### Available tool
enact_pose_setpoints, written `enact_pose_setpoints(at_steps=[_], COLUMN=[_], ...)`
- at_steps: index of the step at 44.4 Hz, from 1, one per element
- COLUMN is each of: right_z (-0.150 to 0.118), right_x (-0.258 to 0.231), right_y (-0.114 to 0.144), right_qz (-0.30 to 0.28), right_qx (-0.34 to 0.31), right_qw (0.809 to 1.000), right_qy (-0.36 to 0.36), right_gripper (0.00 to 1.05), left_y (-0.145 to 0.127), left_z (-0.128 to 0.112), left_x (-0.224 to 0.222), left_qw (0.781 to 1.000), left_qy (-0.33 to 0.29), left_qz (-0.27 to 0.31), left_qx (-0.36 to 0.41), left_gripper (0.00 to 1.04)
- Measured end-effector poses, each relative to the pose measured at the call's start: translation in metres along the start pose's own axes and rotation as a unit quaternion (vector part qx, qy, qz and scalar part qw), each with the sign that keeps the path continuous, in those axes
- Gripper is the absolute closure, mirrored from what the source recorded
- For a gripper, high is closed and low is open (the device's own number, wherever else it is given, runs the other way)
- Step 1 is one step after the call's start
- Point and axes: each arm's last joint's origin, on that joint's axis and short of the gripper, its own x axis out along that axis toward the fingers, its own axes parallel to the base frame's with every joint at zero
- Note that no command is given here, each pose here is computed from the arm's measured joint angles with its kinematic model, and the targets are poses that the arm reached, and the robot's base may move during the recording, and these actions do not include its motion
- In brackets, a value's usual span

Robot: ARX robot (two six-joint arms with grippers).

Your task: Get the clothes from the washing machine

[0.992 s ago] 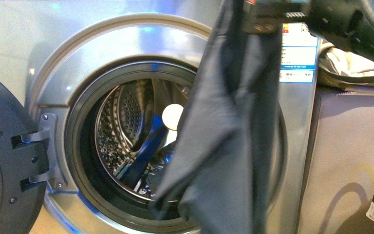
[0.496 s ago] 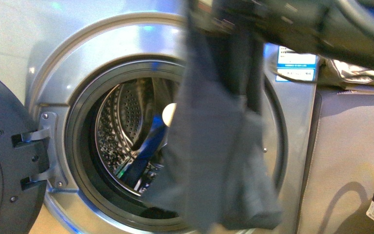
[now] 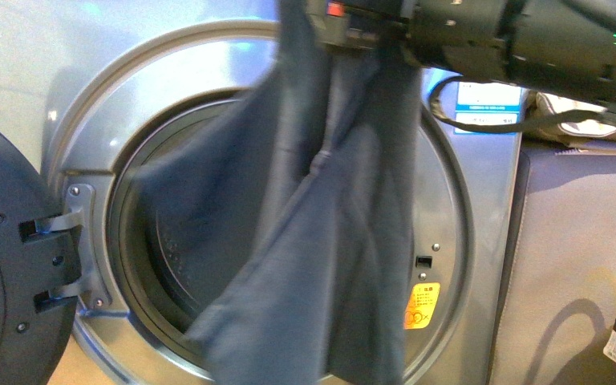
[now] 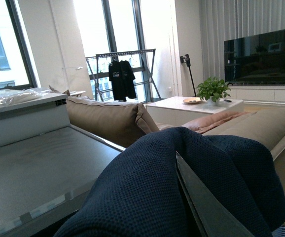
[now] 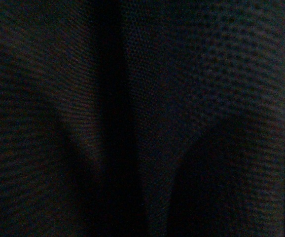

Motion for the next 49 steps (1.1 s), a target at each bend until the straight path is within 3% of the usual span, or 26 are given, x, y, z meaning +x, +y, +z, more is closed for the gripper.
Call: enact_pose_setpoints(at_steps=[6, 10, 16, 21, 29, 49], right_z=[0.007, 0.015, 0.037, 0.071, 0.121, 0.207], right_x=[-0.01, -0.023, -0.042, -0.064, -0.094, -0.171], right_y=[-0.003, -0.008, -0.024, -0.046, -0.071, -0.141], right_qz=[-0.01, -0.02, -0.05, -0.091, -0.13, -0.257], right_qx=[0.0, -0.001, 0.003, 0.007, 0.004, -0.017], right_qw=[1.0, 0.999, 0.997, 0.992, 0.984, 0.958], right_qy=[-0.014, -0.026, -0.05, -0.084, -0.124, -0.127], right_gripper=[0.84, 0.98, 0.99, 0.99, 0.99, 0.99], left_y=[0.0, 0.0, 0.0, 0.0, 0.0, 0.0], left_z=[0.0, 0.0, 0.0, 0.0, 0.0, 0.001], left_x=[0.0, 0.0, 0.0, 0.0, 0.0, 0.0], left_qw=[1.0, 1.0, 1.0, 1.0, 1.0, 1.0], left_qy=[0.0, 0.0, -0.001, -0.001, -0.001, -0.002], left_qz=[0.0, -0.001, -0.001, -0.001, -0.001, -0.001], left_qx=[0.0, -0.002, -0.002, -0.002, -0.001, -0.002], left_gripper=[0.98, 0.81, 0.53, 0.3, 0.05, 0.06])
